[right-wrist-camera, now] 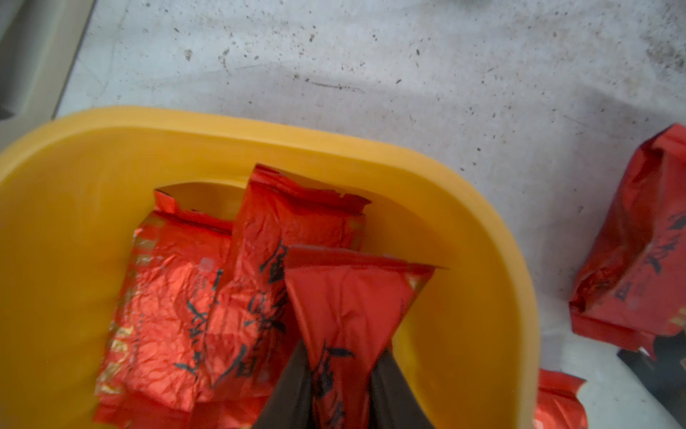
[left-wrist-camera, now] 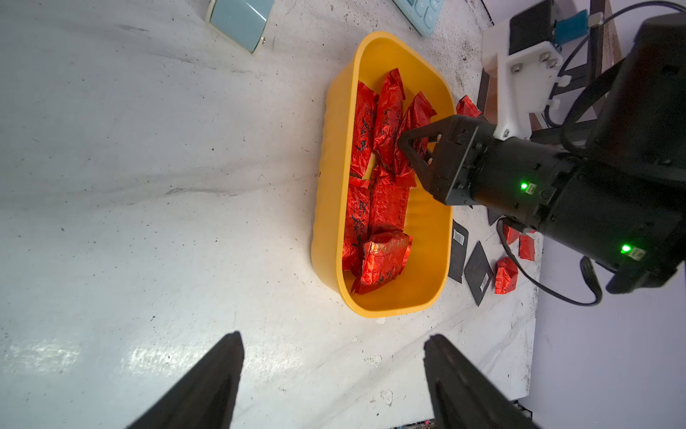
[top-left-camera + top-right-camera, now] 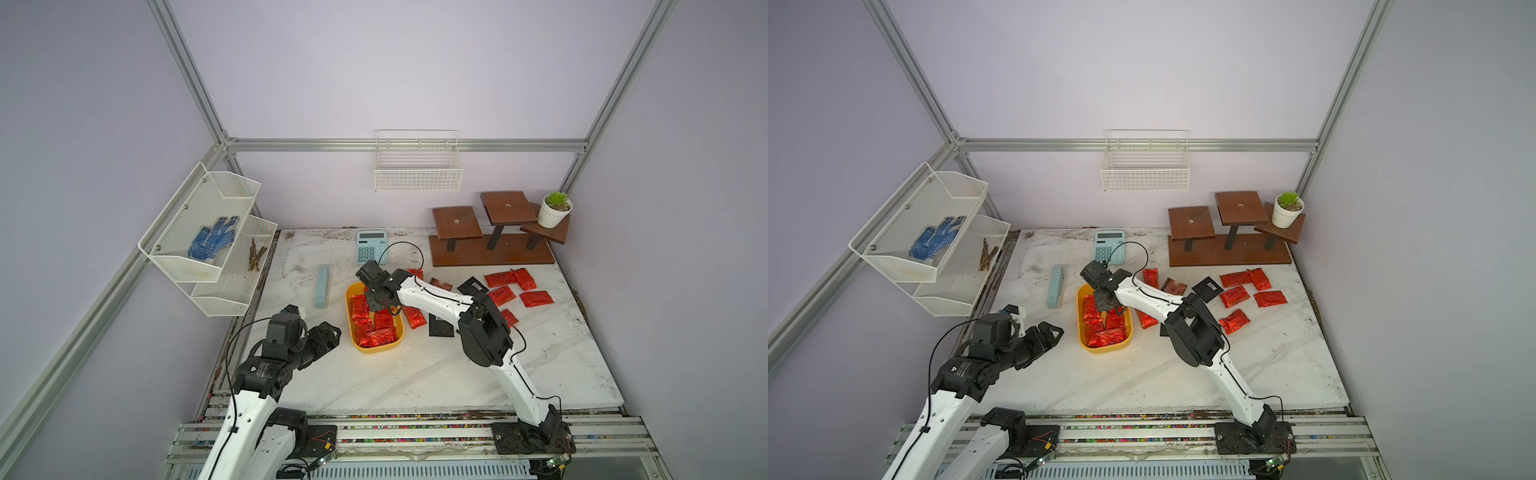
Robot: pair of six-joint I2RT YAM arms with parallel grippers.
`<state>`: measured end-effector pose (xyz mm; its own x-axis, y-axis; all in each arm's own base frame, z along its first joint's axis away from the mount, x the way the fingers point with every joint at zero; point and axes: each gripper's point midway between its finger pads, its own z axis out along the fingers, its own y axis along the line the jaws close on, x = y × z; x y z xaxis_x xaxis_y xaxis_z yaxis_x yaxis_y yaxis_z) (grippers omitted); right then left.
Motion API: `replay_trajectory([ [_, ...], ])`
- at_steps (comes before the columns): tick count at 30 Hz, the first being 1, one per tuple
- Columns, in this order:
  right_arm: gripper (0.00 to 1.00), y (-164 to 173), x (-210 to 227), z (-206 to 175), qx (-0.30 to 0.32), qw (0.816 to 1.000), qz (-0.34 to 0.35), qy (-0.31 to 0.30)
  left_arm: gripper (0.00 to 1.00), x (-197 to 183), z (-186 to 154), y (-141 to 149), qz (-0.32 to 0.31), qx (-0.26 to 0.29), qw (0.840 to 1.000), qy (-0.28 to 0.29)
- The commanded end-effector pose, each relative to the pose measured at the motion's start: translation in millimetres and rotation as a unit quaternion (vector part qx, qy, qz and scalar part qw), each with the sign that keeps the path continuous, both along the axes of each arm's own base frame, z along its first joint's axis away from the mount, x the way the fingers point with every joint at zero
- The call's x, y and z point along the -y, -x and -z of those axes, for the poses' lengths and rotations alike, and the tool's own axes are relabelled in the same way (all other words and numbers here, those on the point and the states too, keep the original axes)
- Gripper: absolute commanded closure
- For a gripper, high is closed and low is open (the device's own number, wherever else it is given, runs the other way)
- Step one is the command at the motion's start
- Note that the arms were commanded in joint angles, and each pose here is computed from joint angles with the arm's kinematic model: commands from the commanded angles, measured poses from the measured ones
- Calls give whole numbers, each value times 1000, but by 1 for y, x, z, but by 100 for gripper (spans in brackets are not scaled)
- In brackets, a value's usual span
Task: Take the tea bags out of the storage box
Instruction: Pick up the tea bag from the storage box.
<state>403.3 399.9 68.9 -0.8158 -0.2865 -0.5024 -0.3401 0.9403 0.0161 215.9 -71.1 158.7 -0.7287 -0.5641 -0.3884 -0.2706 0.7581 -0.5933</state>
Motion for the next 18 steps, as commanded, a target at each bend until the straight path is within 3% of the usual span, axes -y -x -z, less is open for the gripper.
replay_trajectory([
  [1,73,4,-2,-57,25,998,4,-58,20,3,-10,-5,3,12,1000,11],
  [9,76,20,33,-116,73,993,29,-90,22,11,-22,-12,19,22,999,21],
  [13,78,27,76,-127,89,989,65,-97,22,18,-26,-15,29,26,999,26],
  [18,83,30,152,-110,57,977,145,-142,22,28,-29,-17,43,32,998,28],
])
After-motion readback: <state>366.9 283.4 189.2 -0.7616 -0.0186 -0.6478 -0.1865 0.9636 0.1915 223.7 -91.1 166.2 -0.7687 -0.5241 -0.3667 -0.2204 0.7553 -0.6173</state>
